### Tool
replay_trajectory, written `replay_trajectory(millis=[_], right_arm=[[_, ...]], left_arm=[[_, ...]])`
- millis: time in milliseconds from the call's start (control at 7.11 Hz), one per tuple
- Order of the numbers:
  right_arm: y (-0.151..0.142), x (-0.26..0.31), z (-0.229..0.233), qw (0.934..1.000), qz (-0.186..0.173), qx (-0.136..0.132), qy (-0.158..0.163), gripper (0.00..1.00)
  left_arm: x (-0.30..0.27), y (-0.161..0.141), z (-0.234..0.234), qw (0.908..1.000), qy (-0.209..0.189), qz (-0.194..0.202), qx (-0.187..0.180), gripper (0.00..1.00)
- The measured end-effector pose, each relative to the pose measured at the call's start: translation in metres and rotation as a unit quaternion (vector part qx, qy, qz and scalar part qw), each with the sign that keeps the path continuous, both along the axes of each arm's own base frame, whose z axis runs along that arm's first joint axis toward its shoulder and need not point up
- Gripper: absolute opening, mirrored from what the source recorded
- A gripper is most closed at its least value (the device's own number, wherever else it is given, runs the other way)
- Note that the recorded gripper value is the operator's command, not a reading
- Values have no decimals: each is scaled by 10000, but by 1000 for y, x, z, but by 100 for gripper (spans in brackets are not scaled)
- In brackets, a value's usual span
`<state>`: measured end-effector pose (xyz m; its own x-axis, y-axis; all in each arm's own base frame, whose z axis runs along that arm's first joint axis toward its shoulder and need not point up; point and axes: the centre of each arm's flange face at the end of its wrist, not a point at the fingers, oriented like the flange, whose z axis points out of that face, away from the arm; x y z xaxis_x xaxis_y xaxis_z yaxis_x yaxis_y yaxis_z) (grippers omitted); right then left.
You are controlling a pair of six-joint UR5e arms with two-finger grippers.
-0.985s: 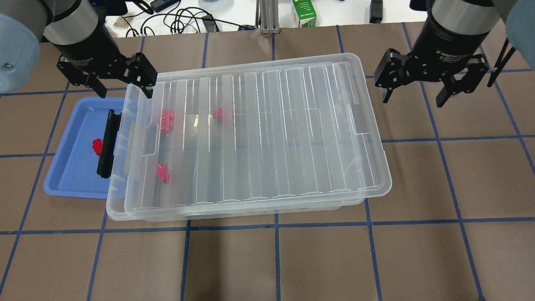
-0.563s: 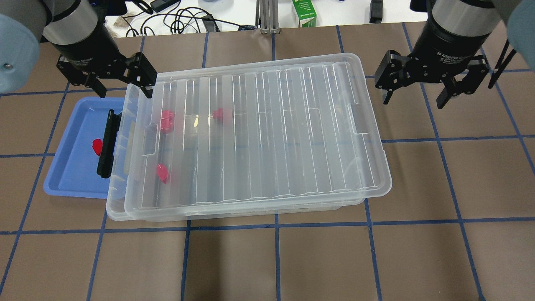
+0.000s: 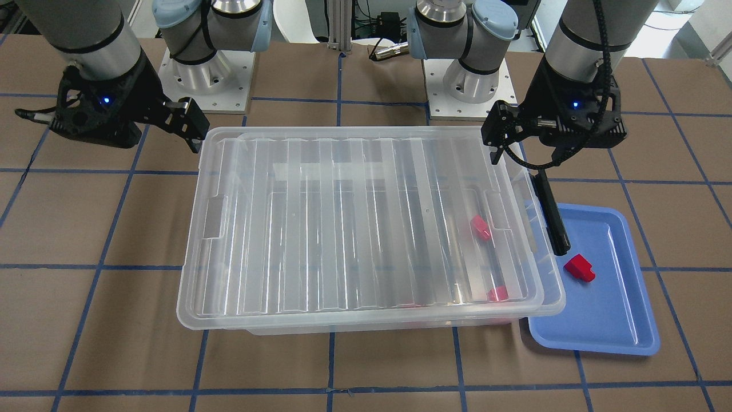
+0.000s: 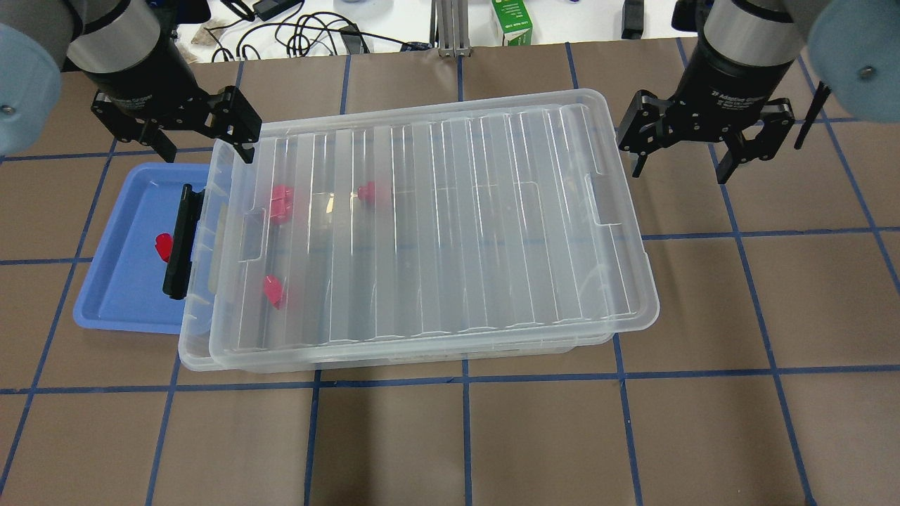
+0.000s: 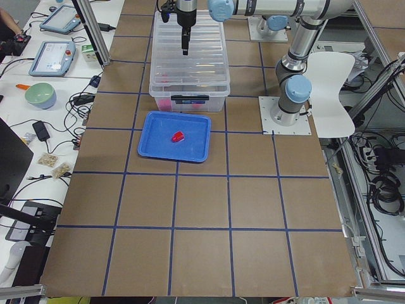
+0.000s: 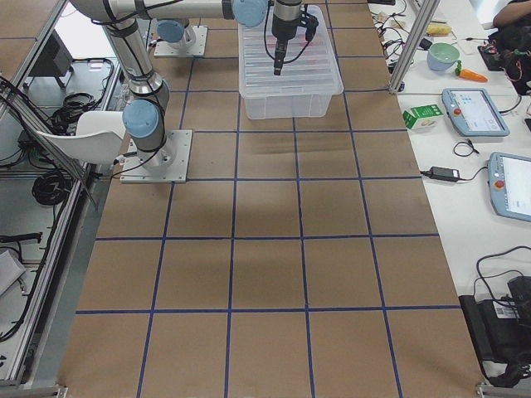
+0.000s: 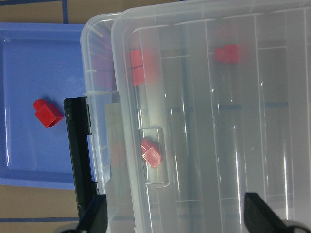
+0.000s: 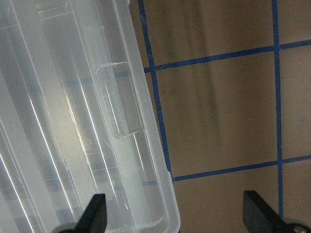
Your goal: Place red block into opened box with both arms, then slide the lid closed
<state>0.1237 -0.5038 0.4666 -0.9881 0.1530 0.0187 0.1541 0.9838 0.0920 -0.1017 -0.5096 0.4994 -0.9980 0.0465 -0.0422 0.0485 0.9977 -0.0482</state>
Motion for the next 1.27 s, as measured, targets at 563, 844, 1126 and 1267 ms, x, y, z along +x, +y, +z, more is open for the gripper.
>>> replay_trajectory(millis=[563, 844, 1126, 1267], right_arm=[[-65, -2, -84, 9998, 104, 160, -3, 100], [-80, -5, -110, 9996, 190, 201, 31, 100], [-84, -18, -115, 9994, 217, 255, 21, 100], [-85, -25, -117, 9994, 174, 284, -13, 100]], left_arm=[[4, 1, 7, 9998, -18, -192, -56, 100], [5, 1, 7, 9998, -31, -190, -55, 100], [5, 1, 6, 9998, -48, -189, -51, 100], [6, 1, 7, 9998, -49, -197, -52, 100]])
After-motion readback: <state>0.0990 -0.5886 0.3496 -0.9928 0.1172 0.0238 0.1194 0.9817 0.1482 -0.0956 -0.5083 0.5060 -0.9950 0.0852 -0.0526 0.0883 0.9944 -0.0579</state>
